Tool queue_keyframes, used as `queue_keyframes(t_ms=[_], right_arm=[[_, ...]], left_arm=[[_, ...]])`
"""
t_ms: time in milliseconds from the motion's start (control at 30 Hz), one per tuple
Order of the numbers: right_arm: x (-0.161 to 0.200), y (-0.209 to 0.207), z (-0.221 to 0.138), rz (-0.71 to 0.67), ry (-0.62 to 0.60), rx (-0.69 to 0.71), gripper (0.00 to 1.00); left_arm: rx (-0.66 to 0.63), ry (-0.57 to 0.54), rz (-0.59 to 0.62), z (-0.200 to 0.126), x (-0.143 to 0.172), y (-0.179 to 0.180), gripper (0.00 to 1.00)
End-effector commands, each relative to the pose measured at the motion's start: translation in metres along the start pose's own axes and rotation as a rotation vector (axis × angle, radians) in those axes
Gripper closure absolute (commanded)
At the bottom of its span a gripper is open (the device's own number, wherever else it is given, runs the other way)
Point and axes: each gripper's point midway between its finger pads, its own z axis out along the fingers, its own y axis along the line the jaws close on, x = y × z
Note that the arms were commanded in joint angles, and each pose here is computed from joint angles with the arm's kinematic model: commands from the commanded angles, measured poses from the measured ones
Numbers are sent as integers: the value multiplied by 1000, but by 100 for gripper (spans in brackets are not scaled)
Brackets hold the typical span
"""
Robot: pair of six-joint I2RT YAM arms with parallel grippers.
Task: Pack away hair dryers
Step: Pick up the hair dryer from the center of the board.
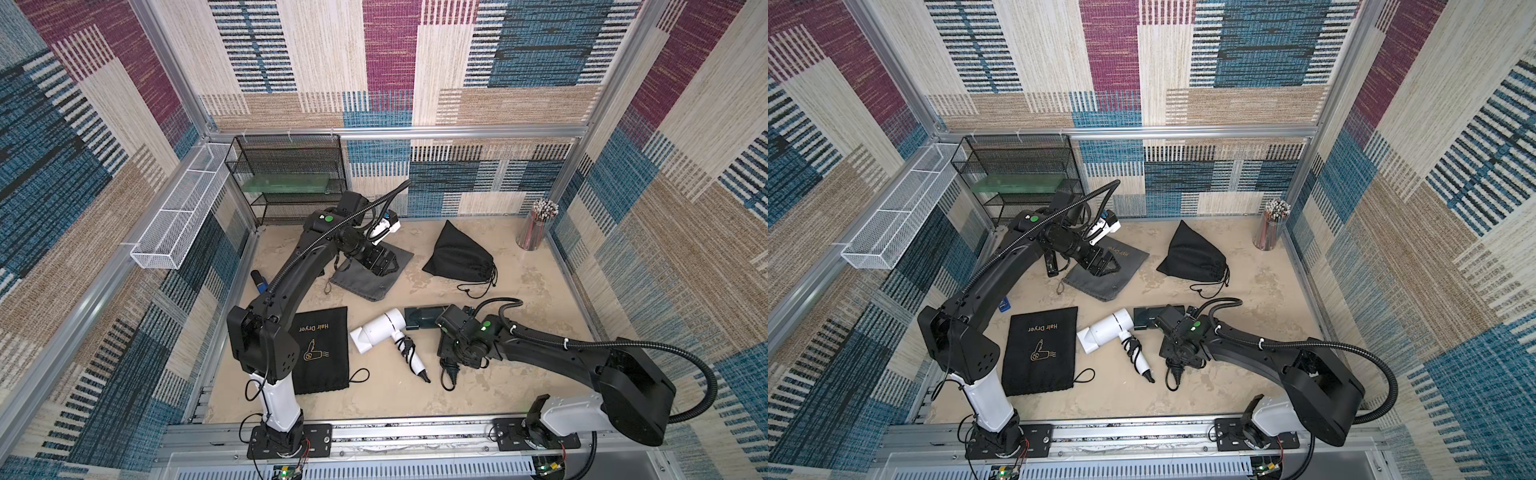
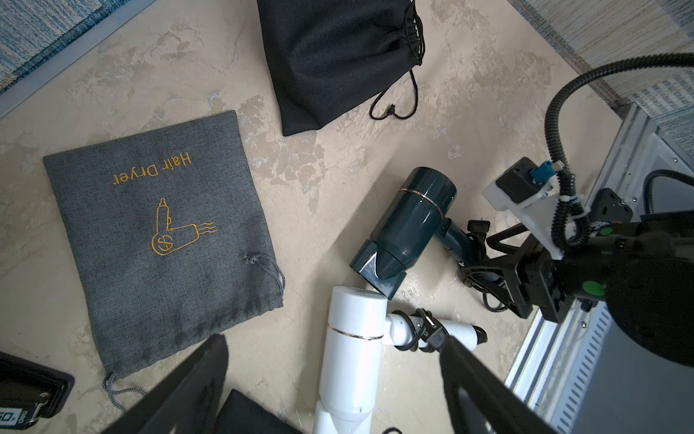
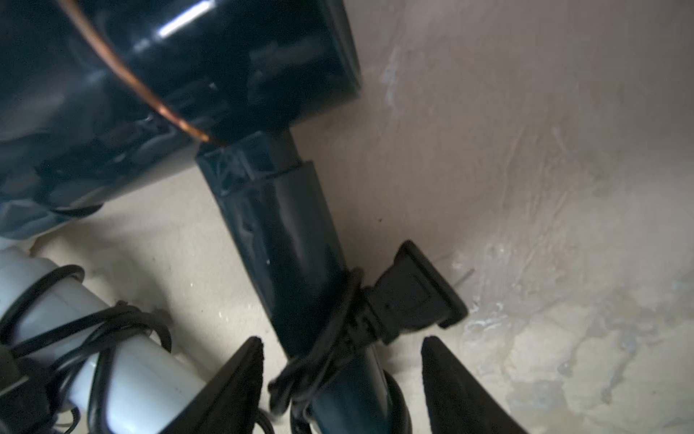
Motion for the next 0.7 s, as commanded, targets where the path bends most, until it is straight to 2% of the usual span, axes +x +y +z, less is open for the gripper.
queue_keyframes(t_ms=[0,133,433,533,667], right_arm=[[-15,6,3,-28,-57,-9,30],[-19,13,7,-62,-85,-36,32],[-17,3,21,-133,-118,38,40],[-15,-4,22,-155,-132,92,47],[-10,-10,23,-177,-139,122,62]], left_arm=[[13,0,-6,5,0,-1,10],[43,7,-16,10,2,-5,11],[75,15,39,13,3,-20,13],[79,21,66,14,1,-27,14],[58,14,84,12,-6,-30,14]])
